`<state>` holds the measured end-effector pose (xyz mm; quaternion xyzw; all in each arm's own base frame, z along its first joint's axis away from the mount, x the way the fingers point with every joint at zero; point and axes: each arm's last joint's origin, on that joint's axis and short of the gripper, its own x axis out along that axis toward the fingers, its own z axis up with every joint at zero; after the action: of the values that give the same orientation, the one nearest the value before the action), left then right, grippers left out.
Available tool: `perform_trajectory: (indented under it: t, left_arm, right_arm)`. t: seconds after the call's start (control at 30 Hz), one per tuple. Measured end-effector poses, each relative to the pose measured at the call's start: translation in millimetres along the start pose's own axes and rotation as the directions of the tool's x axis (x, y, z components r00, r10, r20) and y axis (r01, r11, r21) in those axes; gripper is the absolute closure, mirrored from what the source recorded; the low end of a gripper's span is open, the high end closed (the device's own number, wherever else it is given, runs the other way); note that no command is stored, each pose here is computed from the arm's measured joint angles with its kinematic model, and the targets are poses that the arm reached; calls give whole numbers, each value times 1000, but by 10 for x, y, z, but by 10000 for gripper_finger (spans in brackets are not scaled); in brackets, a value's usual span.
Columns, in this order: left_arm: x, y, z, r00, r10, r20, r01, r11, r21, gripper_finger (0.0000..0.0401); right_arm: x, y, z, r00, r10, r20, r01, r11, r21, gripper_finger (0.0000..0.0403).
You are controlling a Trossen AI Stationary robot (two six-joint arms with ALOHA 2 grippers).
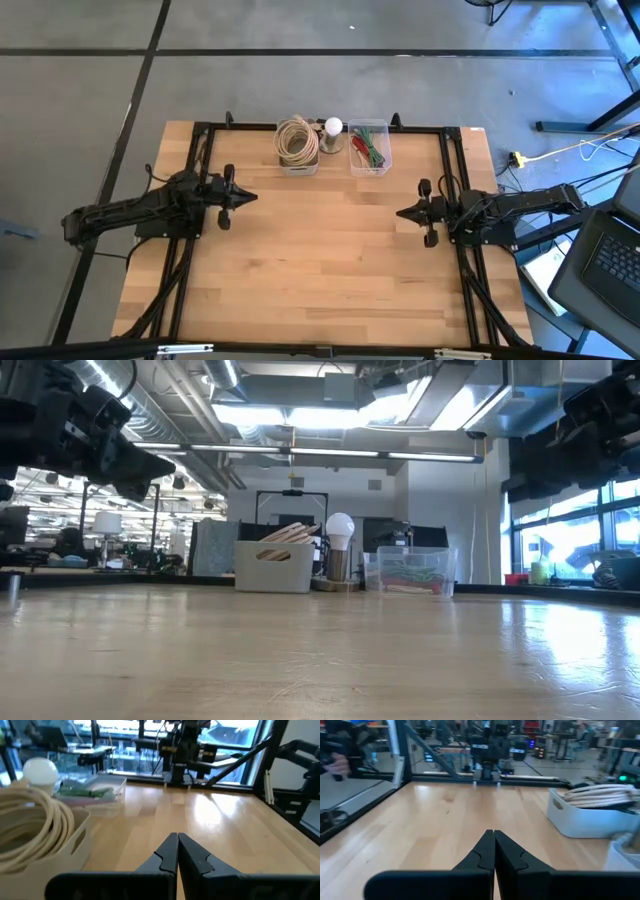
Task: Pick & Place USB Port
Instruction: Return to Home Position
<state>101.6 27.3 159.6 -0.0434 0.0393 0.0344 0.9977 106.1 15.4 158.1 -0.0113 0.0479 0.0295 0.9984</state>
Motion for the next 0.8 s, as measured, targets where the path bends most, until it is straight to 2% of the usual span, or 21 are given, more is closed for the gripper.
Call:
perform_trajectory:
  t: [0.23,0.4,0.5,0.63,0.7,0.8]
  left_arm:
    - [34,17,-47,998,18,-56,-19,1000,-21,396]
    - [39,24,-57,997,36,-66,-38,999,-29,396]
    - [34,67,-63,981,183,-67,-185,982,-27,395]
    - [15,129,-54,916,398,-48,-392,915,99,397]
    - [10,142,-48,896,442,-40,-435,892,125,399]
    - [8,145,-48,890,455,-40,-450,888,92,400]
  right_arm:
    - [0,-12,-6,999,-40,-6,40,999,2,398]
    - [-1,-27,-3,996,-91,-4,90,991,-97,383]
    - [-1,-32,4,994,-107,3,106,983,-147,379]
    - [-2,-41,5,990,-141,4,139,966,-219,383]
    - [-3,-45,7,988,-152,6,150,961,-232,387]
    - [-3,-45,6,988,-152,5,149,961,-231,392]
